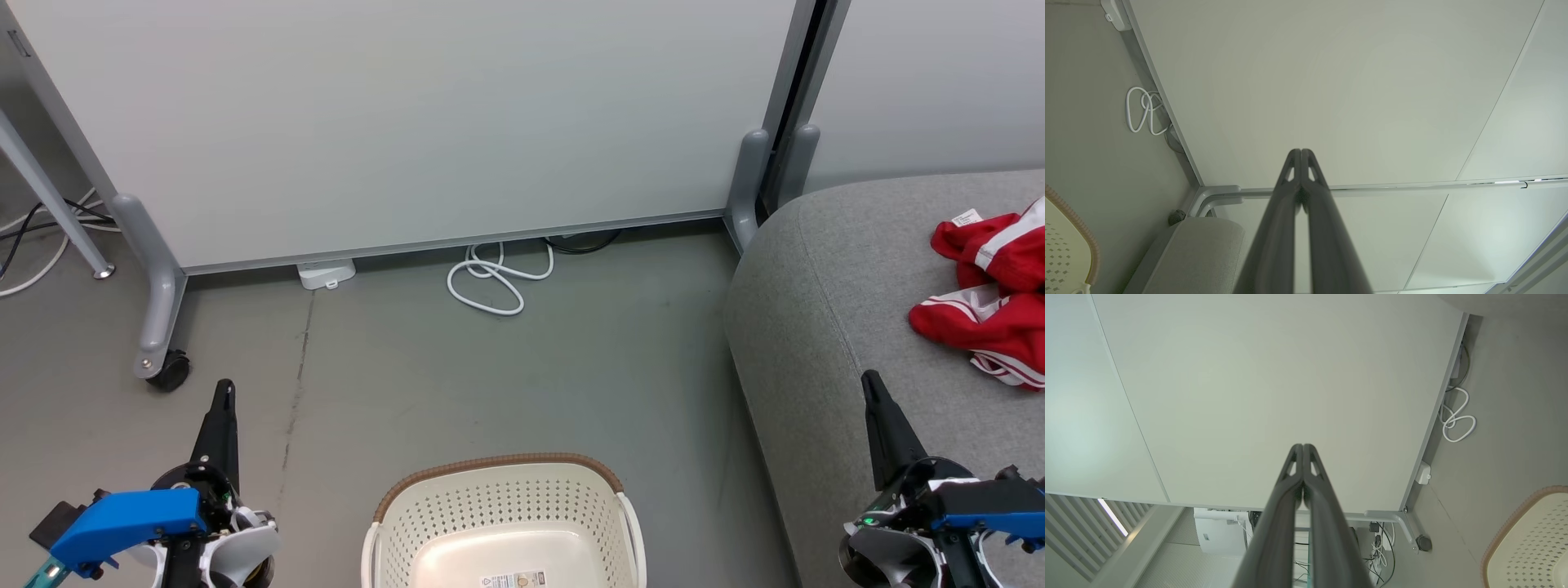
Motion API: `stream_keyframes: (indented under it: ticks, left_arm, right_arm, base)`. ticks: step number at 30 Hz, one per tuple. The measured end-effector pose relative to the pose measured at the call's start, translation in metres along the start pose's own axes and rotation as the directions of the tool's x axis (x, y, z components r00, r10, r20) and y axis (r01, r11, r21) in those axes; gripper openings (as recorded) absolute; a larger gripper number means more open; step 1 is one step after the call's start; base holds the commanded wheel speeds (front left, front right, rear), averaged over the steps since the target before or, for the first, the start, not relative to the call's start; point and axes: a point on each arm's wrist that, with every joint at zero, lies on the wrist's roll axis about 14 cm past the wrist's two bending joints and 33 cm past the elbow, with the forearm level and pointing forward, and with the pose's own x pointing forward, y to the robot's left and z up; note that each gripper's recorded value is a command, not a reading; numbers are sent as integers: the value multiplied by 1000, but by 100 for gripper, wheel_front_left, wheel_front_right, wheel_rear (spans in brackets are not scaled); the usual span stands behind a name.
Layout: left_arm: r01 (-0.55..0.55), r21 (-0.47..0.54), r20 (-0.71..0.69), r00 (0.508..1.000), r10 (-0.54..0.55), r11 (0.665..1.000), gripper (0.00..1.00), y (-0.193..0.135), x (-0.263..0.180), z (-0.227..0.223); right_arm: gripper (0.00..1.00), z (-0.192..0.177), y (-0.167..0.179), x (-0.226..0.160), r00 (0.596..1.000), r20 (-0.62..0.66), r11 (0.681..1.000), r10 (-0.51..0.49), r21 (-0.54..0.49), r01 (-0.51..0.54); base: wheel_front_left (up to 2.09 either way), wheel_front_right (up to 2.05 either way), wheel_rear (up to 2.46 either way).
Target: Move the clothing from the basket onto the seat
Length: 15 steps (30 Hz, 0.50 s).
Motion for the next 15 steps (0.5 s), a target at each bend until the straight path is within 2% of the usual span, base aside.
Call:
stream_keyframes:
  ticks: [15]
  left_arm:
    - [0,0,0,1000,0,1000,0,0,0,0]
  right_arm:
    - [0,0,0,0,1000,0,1000,0,0,0]
  base:
    - [0,0,0]
